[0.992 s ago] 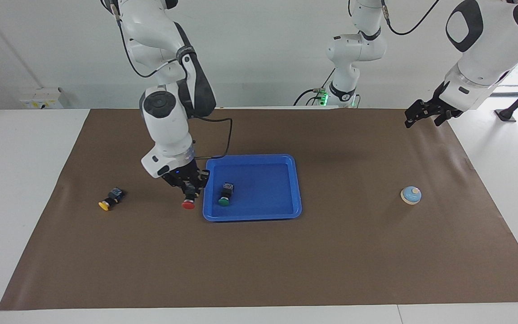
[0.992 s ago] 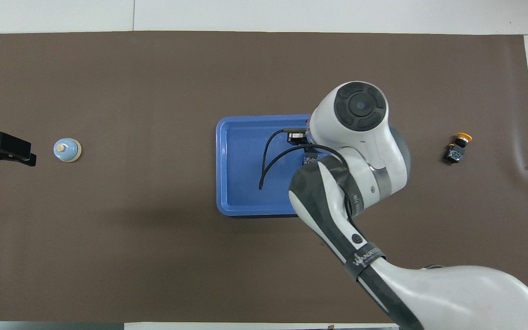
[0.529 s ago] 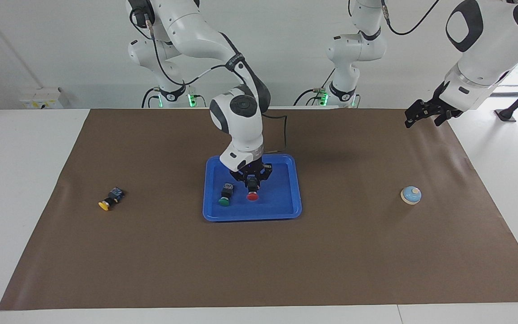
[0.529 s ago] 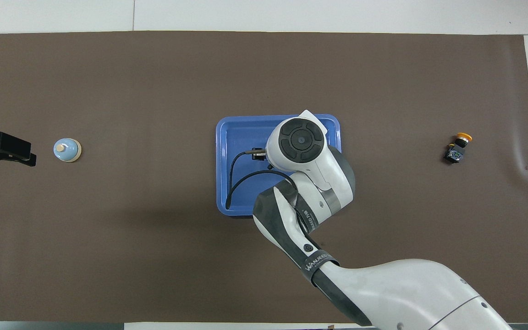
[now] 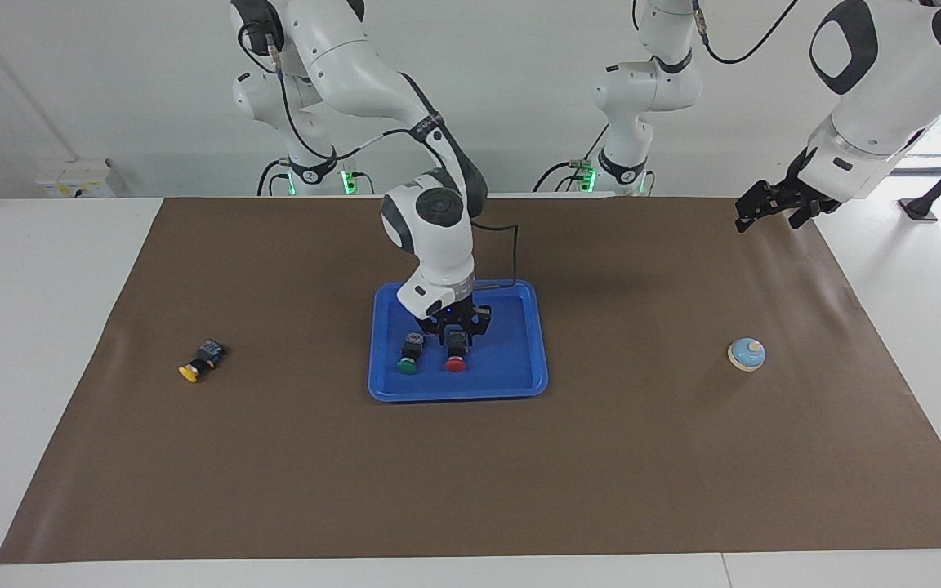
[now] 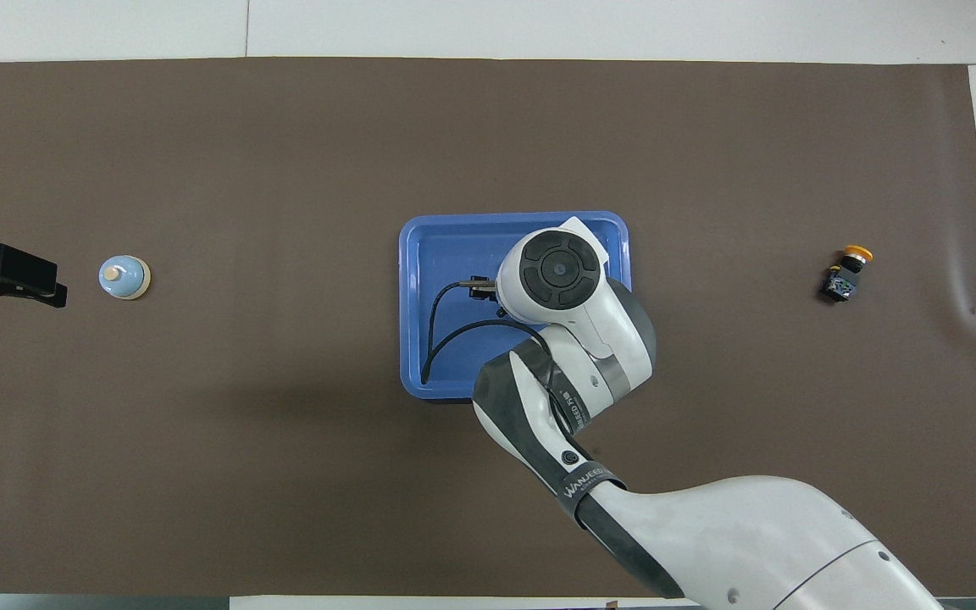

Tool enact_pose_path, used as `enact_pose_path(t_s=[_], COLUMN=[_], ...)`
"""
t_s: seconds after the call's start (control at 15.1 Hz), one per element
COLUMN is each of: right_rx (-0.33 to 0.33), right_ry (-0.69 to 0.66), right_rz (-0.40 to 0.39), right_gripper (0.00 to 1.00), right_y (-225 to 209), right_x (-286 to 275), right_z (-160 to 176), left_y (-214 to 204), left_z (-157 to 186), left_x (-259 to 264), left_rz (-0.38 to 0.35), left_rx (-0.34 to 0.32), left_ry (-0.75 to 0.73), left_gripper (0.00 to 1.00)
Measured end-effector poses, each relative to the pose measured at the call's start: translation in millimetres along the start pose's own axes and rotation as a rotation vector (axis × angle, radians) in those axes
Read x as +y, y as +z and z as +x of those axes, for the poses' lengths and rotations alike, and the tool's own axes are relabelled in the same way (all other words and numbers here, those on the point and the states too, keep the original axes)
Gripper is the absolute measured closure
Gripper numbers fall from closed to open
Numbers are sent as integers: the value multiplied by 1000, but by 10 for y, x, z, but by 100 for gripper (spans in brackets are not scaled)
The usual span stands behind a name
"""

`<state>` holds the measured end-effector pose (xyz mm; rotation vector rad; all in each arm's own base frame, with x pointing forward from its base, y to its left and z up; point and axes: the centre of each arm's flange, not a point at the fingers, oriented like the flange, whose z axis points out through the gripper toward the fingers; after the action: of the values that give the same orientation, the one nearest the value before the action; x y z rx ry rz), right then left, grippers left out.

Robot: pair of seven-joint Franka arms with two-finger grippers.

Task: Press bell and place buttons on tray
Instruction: 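Carry the red button into the tray beside the green one, then move the right gripper to the yellow-capped button and grasp it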

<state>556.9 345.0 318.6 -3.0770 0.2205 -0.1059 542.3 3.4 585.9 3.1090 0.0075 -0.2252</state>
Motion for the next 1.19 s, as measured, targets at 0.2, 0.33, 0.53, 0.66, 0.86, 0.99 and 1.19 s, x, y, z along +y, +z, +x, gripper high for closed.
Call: enact_pose_path(t_s=[0.2, 0.33, 0.53, 0.66, 0.86, 0.99, 1.19], right_rx=[-11, -12, -17, -22, -49, -61, -61], right_ry=[68, 91, 52, 46, 24, 19, 89], right_rz=[-20, -31, -44, -53, -67, -69, -71], right_gripper=[0, 0, 0, 0, 0, 0, 0], right_y=[-481, -901, -1311, -1354, -1216, -1106, -1100], right_x=[241, 662, 1514, 2125, 2983, 3514, 4014], right_z=[253, 506, 844, 1058, 1214, 1239, 1254], left_y=[0, 0, 0, 0, 0, 0, 0], left_z=[0, 0, 0, 0, 0, 0, 0], left_x=[0, 0, 0, 0, 0, 0, 0], left_rz=[0, 0, 0, 0, 0, 0, 0], left_rx=[0, 0, 0, 0, 0, 0, 0], left_ry=[0, 0, 0, 0, 0, 0, 0], left_gripper=[0, 0, 0, 0, 0, 0, 0])
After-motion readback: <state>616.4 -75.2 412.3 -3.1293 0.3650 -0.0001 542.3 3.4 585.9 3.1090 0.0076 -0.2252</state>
